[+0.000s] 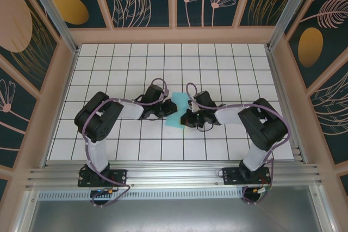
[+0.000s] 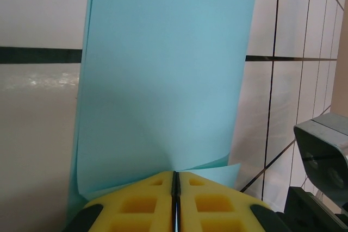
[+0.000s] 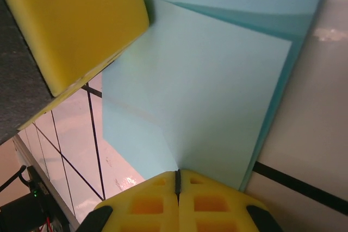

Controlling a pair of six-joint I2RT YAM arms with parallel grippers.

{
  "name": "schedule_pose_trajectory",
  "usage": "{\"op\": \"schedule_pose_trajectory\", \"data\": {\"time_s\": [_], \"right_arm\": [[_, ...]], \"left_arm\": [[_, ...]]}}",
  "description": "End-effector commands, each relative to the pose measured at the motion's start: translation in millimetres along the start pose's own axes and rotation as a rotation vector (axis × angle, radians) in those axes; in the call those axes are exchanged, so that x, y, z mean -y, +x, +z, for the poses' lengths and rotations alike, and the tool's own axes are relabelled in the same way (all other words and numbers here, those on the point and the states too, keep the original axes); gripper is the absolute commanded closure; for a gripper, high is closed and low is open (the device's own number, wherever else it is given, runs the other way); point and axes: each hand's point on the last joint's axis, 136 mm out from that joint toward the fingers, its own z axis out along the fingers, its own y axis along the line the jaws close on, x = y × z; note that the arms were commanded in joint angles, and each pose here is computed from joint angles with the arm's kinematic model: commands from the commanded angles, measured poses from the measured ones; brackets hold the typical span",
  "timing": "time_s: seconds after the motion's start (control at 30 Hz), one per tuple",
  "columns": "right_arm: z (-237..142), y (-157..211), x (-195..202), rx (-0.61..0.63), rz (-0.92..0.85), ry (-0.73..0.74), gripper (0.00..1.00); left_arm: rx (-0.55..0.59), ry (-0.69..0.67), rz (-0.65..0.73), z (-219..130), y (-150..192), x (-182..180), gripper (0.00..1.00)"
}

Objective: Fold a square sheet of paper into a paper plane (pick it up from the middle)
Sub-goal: Fold the triangle a second time at the center of the table.

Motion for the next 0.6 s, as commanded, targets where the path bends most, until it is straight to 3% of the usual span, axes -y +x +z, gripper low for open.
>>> {"op": "schedule_pose_trajectory", "data": {"time_s": [0.0,0.17,0.43,0.57], "right_arm": [[-7.2,-11.5,-18.9,0.023,-0.014,-0.019,0.96],[0.6,-20.0,-20.0,0.022,-0.011,-0.012,0.96],[20.8,-4.1,24.3,-0.032,0.060,0.103,0.96],[10.5,-9.4,10.4,-0.011,0.032,0.082,0.95]], "left_arm": [[0.000,-0.108,-0.018,2.2,6.5,-30.3,0.87],[-0.004,-0.113,-0.020,3.6,7.1,-32.3,0.87],[-0.005,-0.121,-0.013,2.1,6.6,-32.4,0.87],[-0.008,-0.126,-0.014,2.7,7.7,-34.1,0.87]]}}
